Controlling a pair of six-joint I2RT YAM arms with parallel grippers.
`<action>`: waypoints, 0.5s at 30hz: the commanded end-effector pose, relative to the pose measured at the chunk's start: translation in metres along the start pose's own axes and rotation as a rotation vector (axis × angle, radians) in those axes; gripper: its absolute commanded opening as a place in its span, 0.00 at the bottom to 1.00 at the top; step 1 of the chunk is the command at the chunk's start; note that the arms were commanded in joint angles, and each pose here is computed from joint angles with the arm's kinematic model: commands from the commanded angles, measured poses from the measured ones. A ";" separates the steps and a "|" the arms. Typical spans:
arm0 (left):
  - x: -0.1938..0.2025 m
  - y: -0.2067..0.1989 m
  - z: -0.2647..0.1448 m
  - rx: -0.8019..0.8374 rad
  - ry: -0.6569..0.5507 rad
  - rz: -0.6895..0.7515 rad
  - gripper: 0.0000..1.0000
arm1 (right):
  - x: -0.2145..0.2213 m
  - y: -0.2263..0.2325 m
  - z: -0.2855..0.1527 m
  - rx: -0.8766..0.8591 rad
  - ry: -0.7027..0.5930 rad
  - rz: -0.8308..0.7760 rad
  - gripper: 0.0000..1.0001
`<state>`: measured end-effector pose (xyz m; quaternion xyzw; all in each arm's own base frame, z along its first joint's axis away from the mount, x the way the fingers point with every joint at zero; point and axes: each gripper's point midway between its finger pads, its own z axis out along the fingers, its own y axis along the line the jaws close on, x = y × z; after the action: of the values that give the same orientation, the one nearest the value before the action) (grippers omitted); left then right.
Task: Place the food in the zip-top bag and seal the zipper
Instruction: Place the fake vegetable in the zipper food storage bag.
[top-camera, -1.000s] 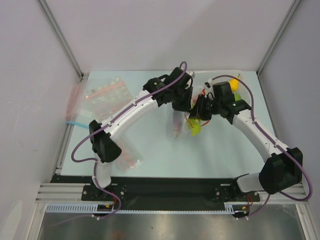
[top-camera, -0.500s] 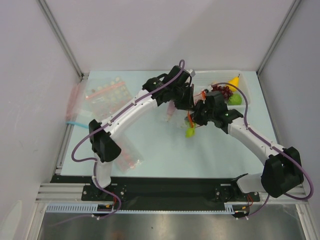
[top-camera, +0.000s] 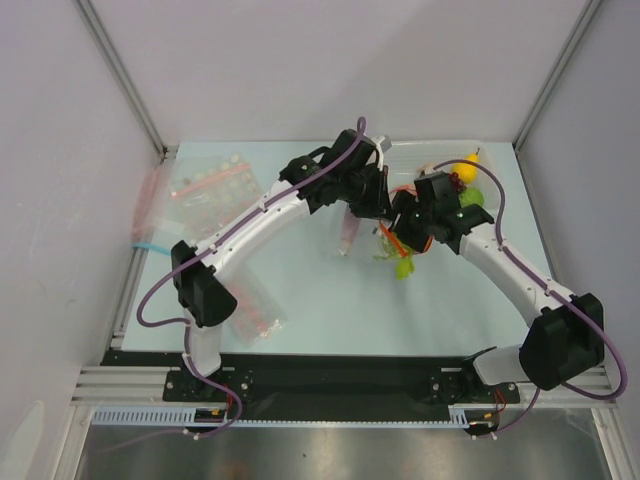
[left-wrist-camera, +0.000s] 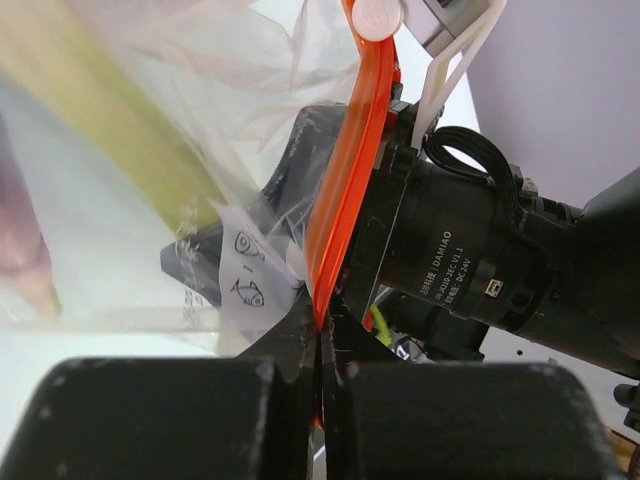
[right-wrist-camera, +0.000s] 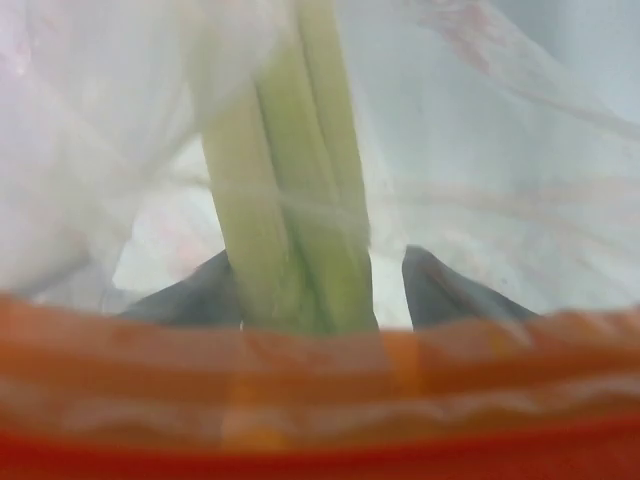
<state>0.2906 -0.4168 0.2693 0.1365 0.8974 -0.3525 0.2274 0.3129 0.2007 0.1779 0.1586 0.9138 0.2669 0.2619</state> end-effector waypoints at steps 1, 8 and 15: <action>0.010 0.006 0.001 0.003 0.039 0.005 0.00 | -0.018 0.036 -0.040 -0.110 -0.049 0.004 0.69; 0.012 0.012 0.007 -0.017 0.050 0.012 0.00 | -0.028 0.029 -0.069 -0.013 -0.042 -0.042 0.75; 0.014 0.018 0.008 -0.041 0.049 0.044 0.00 | -0.028 0.017 -0.082 0.013 -0.026 -0.035 0.36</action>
<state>0.2754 -0.4393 0.2950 0.1718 0.8633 -0.4167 0.2271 0.2903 0.1679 0.2091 0.1588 0.9379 0.2057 0.2300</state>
